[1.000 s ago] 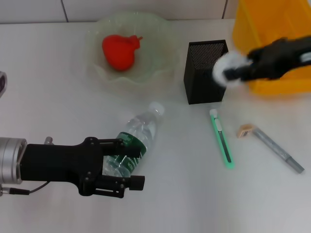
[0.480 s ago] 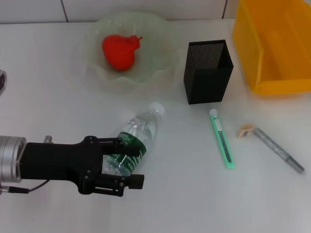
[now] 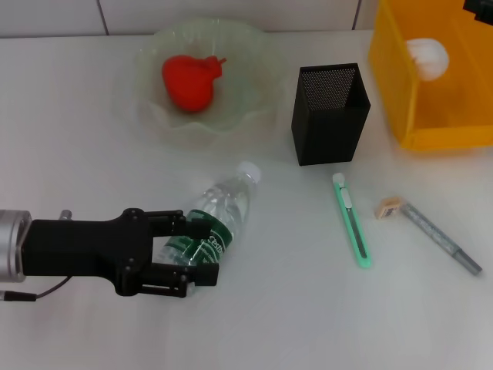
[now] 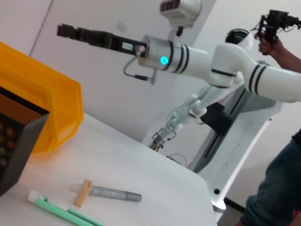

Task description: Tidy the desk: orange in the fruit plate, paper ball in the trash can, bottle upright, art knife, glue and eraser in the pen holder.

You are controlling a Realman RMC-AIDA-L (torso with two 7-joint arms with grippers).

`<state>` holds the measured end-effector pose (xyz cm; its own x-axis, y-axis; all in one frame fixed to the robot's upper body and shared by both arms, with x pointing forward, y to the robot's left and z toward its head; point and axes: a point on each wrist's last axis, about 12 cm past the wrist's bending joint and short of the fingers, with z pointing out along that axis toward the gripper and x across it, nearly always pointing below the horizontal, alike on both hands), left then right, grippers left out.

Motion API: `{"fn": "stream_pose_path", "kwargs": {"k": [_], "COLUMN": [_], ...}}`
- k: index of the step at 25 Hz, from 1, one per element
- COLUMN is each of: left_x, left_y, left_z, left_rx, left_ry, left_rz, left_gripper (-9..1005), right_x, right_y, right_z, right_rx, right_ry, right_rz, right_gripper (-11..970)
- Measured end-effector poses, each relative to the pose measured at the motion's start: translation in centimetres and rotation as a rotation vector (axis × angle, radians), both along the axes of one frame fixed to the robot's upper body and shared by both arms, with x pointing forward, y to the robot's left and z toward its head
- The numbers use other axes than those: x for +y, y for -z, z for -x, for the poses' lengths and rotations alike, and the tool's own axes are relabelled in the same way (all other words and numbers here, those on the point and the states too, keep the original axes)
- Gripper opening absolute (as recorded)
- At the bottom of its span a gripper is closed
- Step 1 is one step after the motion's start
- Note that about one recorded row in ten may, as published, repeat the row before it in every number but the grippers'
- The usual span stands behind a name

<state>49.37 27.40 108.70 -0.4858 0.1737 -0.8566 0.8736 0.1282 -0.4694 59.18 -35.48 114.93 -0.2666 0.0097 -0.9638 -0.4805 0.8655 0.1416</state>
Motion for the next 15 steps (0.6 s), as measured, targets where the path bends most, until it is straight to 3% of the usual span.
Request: {"fn": "stream_pose_path", "kwargs": {"k": [7, 9, 10, 11, 12, 14, 15], "left_x": [0.7, 1.0, 1.0, 1.2, 1.2, 1.4, 1.4], "left_y": [-0.5, -0.8, -0.8, -1.0, -1.0, -2.0, -2.0], "left_z": [-0.5, -0.9, -0.9, -1.2, -1.2, -2.5, -2.5], "left_rx": [0.04, 0.06, 0.06, 0.083, 0.083, 0.13, 0.13], "left_ry": [-0.036, -0.061, -0.061, -0.079, -0.079, -0.109, -0.109], "left_rz": [-0.002, -0.006, -0.006, -0.012, -0.012, -0.023, -0.023], "left_gripper": [813, 813, 814, 814, 814, 814, 813], "right_x": [-0.4, -0.3, -0.3, -0.4, -0.4, -0.5, -0.5], "right_y": [-0.2, -0.5, -0.5, -0.4, -0.4, 0.2, 0.2], "right_z": [1.9, 3.7, 3.7, 5.2, 5.2, 7.4, 7.4], "right_rx": [0.054, 0.101, 0.101, 0.154, 0.154, 0.211, 0.211], "right_ry": [-0.206, -0.389, -0.389, -0.501, -0.501, -0.641, -0.641], "right_rz": [-0.048, -0.041, -0.041, -0.03, -0.03, -0.022, -0.022], "right_gripper": [719, 719, 719, 720, 720, 720, 720]}}
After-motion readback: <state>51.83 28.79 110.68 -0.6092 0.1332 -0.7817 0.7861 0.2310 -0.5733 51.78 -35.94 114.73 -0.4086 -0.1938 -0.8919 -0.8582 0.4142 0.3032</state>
